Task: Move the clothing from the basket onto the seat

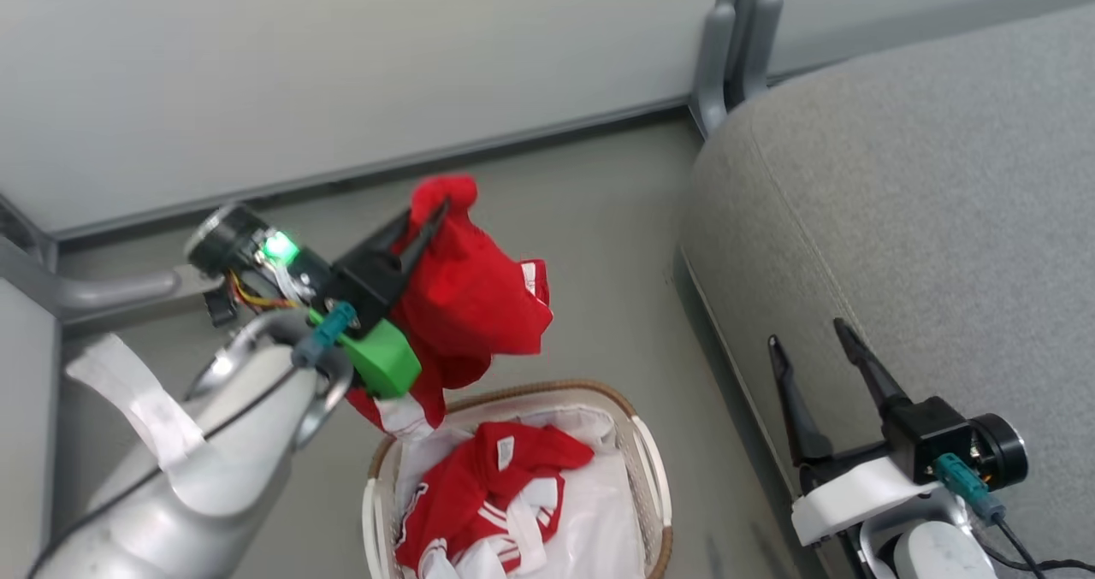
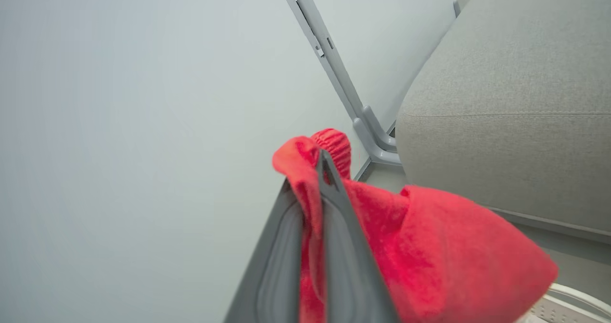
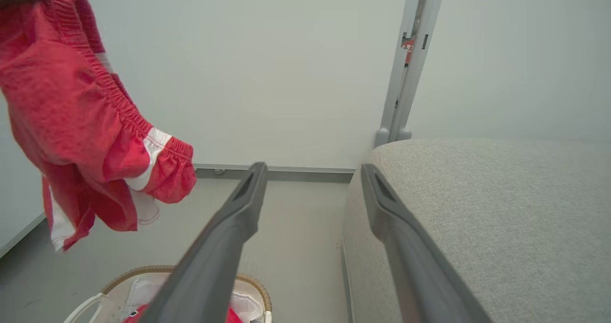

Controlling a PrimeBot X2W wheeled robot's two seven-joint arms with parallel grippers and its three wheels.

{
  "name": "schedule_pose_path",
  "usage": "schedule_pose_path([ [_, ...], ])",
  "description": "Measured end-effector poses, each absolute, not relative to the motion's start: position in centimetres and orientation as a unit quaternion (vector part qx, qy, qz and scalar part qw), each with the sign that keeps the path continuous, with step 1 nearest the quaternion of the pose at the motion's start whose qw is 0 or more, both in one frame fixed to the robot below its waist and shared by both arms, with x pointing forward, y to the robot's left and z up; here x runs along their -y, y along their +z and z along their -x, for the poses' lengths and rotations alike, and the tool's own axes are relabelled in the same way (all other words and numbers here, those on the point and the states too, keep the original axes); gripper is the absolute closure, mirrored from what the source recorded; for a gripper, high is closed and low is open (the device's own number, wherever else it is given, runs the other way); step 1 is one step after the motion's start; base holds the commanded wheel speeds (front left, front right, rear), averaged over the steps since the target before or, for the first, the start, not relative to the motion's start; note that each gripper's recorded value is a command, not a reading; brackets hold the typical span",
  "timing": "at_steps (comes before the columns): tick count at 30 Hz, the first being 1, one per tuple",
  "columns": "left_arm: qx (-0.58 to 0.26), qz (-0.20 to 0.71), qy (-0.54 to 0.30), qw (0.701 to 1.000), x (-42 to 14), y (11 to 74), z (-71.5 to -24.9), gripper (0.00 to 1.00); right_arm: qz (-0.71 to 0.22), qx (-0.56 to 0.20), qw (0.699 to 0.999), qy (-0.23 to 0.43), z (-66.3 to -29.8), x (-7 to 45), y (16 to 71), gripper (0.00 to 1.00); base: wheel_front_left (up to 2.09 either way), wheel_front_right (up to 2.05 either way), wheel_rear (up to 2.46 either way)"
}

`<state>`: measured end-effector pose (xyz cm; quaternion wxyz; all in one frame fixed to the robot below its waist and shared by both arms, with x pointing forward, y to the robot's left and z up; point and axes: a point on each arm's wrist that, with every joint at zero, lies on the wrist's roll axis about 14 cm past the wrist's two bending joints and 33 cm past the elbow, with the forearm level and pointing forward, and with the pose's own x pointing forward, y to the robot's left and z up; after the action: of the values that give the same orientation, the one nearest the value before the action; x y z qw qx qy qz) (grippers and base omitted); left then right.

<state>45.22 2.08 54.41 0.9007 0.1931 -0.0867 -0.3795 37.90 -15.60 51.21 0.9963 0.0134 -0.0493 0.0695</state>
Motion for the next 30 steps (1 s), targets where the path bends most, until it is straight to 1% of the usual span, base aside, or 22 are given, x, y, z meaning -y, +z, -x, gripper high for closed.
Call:
schedule_pose_path([
  [7,0.179,-0.231,-0.344,0.892,-3.6,63.3,-45.4,1.00,-0.013,0.089,0.989,0.119,-37.1,12.3,53.9,0.00,0.00,0.00,0.00],
  [11,0.213,-0.239,-0.339,0.885,-3.4,66.3,-44.7,1.00,-0.009,0.102,0.984,0.142,-36.8,10.7,54.8,0.00,0.00,0.00,0.00],
  [15,0.226,-0.240,-0.347,0.878,-2.5,67.4,-43.9,1.00,-0.002,0.113,0.980,0.163,-36.6,9.4,55.6,0.00,0.00,0.00,0.00],
  [18,0.232,-0.239,-0.353,0.874,-2.0,68.0,-43.6,1.00,0.010,0.127,0.972,0.200,-36.5,7.0,56.4,0.00,0.00,0.00,0.00],
  [23,0.234,-0.233,-0.371,0.868,-0.7,67.8,-42.8,1.00,0.033,0.152,0.957,0.246,-36.8,4.0,58.1,0.00,0.00,0.00,0.00],
  [30,0.237,-0.234,-0.391,0.858,0.3,67.5,-41.3,1.00,0.074,0.171,0.939,0.289,-37.7,1.1,59.4,0.00,0.00,0.00,0.00],
])
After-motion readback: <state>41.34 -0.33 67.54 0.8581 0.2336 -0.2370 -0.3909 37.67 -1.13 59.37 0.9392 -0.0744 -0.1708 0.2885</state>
